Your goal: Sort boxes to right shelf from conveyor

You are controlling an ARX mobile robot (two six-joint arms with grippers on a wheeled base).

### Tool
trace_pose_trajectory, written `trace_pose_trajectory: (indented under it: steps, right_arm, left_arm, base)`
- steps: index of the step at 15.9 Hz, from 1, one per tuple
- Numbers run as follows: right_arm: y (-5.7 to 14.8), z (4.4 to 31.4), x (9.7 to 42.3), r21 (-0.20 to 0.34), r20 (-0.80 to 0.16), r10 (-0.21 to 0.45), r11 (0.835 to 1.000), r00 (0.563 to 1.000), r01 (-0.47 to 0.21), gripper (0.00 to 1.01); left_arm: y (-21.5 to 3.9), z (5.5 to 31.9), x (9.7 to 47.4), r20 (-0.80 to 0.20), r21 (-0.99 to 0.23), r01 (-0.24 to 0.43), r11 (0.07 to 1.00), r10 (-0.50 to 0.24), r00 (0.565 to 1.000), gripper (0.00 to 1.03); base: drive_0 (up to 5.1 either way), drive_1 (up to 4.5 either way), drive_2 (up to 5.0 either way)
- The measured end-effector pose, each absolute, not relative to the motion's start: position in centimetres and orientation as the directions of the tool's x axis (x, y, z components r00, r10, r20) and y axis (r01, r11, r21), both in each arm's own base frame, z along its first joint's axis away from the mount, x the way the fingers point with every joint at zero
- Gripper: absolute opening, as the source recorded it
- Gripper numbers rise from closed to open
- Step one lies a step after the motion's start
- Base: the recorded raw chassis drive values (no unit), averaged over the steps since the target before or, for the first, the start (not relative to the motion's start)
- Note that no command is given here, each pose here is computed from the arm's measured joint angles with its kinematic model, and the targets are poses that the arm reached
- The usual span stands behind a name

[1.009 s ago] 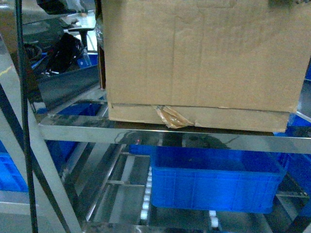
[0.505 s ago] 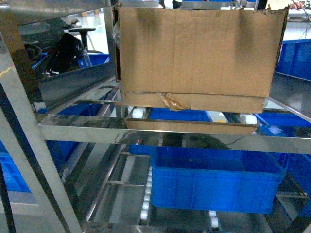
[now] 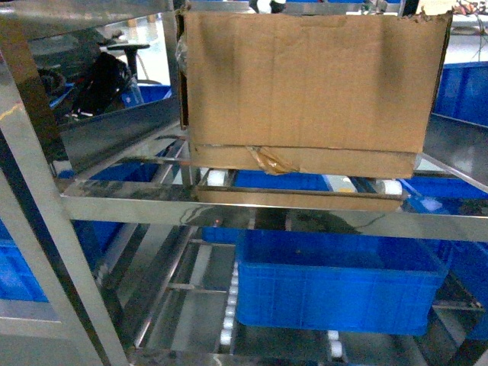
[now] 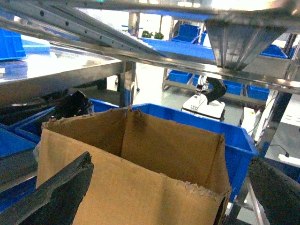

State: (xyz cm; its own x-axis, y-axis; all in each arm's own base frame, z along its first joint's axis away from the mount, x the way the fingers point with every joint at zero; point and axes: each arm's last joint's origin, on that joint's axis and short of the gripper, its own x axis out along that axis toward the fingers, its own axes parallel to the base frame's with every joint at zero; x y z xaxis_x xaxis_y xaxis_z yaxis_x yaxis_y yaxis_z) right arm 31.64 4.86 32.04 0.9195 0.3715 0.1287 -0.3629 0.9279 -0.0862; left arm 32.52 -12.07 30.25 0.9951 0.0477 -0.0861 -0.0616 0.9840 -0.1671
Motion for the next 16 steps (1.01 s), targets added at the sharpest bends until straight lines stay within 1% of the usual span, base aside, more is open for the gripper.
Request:
trace_pose_trajectory:
  steps: [1,2,3,4,5,6,7,8,9,10,11,12,15,16]
  right_arm:
    - [5.0,31.4,31.6,-0.051,0.053,0.298,0.954,0.953,-0.296,0.93]
    - [4.6,30.0,30.5,-0.028,0.014,0.142,0.989,0.990,-0.142,0.80]
    - [3.6,28.6,28.6,-0.020,0.013,0.034,0.999,0.999,-0.033,0.67]
    - [2.6,27.5,27.0,-0.014,0.030,-0.005,1.000,1.000,0.005,0.55]
    - [2.2,26.1,25.3,-0.012,0.031,-0.008,1.000,1.000,0.008,0.40]
    - [2.1,24.6,24.2,-0.014,0.011,0.003,1.000,1.000,-0.003,0.27]
    - [1.8,23.3,23.0,-0.016,-0.005,0.012,1.000,1.000,-0.012,0.14]
    - [1.4,22.4,21.9,-0.016,-0.009,0.001,1.000,1.000,-0.001,0.02]
    - [1.2,21.8,20.9,-0.014,-0.001,-0.006,1.000,1.000,0.006,0.02]
    - [0.8,21.3,20.0,-0.014,0.002,0.008,1.000,1.000,-0.008,0.02]
    - [0.1,20.5,19.1,-0.014,-0.003,0.000,1.000,1.000,0.000,0.02]
    - [-0.1,19.8,18.2,-0.015,-0.008,-0.010,1.000,1.000,0.010,0.02]
    - [-0.1,18.6,16.1,-0.014,-0.007,-0.005,1.000,1.000,0.005,0.02]
    - [-0.1,18.3,15.5,-0.014,-0.009,-0.006,1.000,1.000,0.006,0.02]
  left_arm:
    - [-11.9,30.2,32.6,-0.046,-0.159,-0.039,0.986,0.032,0.998,0.94]
    - [-10.8,29.6,31.4,0.013,-0.117,0.014,0.993,-0.012,1.000,0.82]
    - [-8.9,28.2,29.4,0.026,-0.072,0.011,0.997,-0.009,1.000,0.69]
    - [-7.2,27.0,27.8,0.037,-0.052,-0.007,0.999,0.009,0.999,0.57]
    - [-5.8,25.5,26.2,0.026,-0.033,-0.019,0.999,0.020,0.999,0.42]
    - [-5.1,24.0,24.8,0.006,-0.020,-0.004,1.000,0.004,1.000,0.29]
    - [-4.4,22.8,23.6,-0.008,-0.016,0.007,1.000,-0.007,1.000,0.17]
    - [-3.7,22.0,22.5,-0.007,-0.016,-0.001,1.000,0.001,1.000,0.04]
    - [-3.0,21.5,21.4,0.002,-0.017,-0.009,1.000,0.009,1.000,0.02]
    - [-2.6,20.9,20.5,0.001,-0.016,-0.007,1.000,0.007,1.000,0.02]
    - [-2.2,20.2,19.5,-0.006,-0.014,-0.002,1.000,0.002,1.000,0.02]
    - [-1.8,19.5,18.6,-0.012,-0.014,-0.002,1.000,0.002,1.000,0.02]
    - [-0.7,18.5,16.4,-0.009,-0.015,0.006,1.000,-0.006,1.000,0.02]
    - [0.0,18.2,15.8,-0.010,-0.014,-0.005,1.000,0.005,1.000,0.02]
  base:
    - [0.0,0.00,0.0]
    - [0.0,0.00,0.0]
    - [0.0,0.00,0.0]
    - [0.0,0.00,0.0]
    - [0.0,0.00,0.0]
    - [0.0,0.00,0.0]
    - [0.0,0.00,0.0]
    - [0.0,0.00,0.0]
    - [0.0,0.00,0.0]
    - [0.0,0.00,0.0]
    - [0.0,0.00,0.0]
    - [0.0,0.00,0.0]
    - [0.0,0.00,0.0]
    - [0.0,0.00,0.0]
